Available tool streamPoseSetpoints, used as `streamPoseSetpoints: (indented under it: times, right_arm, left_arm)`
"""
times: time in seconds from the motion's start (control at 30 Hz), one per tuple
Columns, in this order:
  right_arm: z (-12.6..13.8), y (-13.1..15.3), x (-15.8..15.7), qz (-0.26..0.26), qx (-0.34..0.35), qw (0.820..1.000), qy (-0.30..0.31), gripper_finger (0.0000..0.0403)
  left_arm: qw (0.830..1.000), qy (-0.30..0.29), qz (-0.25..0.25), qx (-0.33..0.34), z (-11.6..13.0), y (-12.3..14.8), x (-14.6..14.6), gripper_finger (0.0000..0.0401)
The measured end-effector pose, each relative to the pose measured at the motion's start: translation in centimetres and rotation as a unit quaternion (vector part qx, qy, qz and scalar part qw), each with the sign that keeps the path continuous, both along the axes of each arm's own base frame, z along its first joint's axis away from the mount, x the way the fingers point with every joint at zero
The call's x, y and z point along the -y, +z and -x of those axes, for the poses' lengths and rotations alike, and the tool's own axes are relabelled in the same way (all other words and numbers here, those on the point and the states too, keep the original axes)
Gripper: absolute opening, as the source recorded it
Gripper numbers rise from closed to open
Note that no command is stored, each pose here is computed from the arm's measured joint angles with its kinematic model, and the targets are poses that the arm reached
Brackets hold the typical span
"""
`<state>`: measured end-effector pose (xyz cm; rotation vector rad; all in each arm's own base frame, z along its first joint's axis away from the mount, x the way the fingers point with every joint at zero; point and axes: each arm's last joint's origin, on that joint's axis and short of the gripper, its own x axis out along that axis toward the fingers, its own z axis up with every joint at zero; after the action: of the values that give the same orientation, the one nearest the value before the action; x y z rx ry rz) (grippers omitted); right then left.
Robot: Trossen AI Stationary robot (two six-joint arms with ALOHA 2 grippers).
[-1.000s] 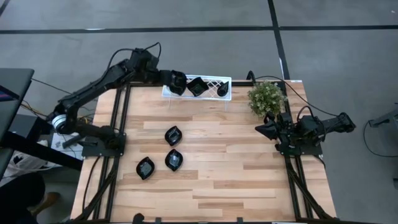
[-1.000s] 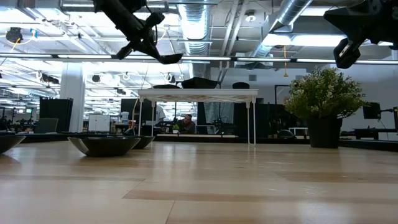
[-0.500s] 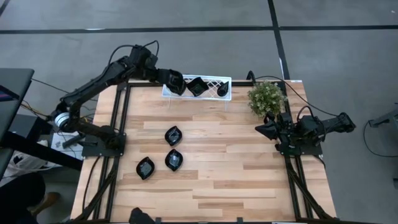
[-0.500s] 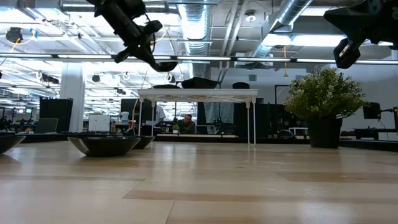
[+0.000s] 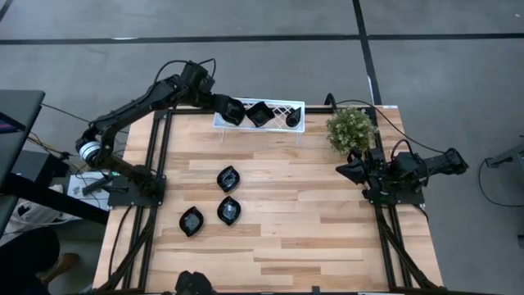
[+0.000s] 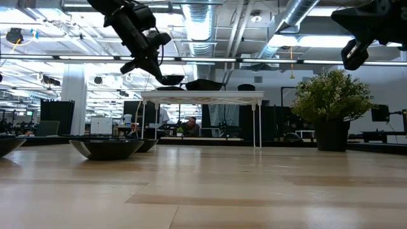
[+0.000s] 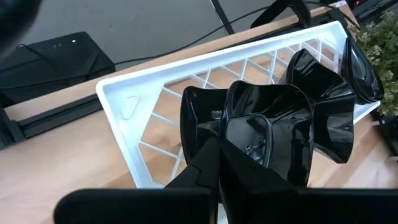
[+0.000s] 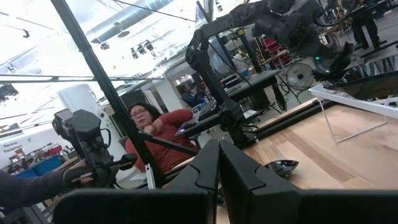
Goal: Pick & Place Mini shaped plates
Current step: Stack the black leaf shaped plate on top of the black leaf shaped plate on the shelf
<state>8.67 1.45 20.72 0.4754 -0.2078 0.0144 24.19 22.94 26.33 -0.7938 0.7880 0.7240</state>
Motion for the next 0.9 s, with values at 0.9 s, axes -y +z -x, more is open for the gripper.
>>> streamPoseSetpoints:
  times: [0.9]
  right_arm:
    - [0.0,0.0,0.0,0.0,0.0,1.0,0.0,0.0007]
  left_arm:
    - [1.0,-0.007,0.021,0.0,0.5,-1.1,-1.2,0.0003]
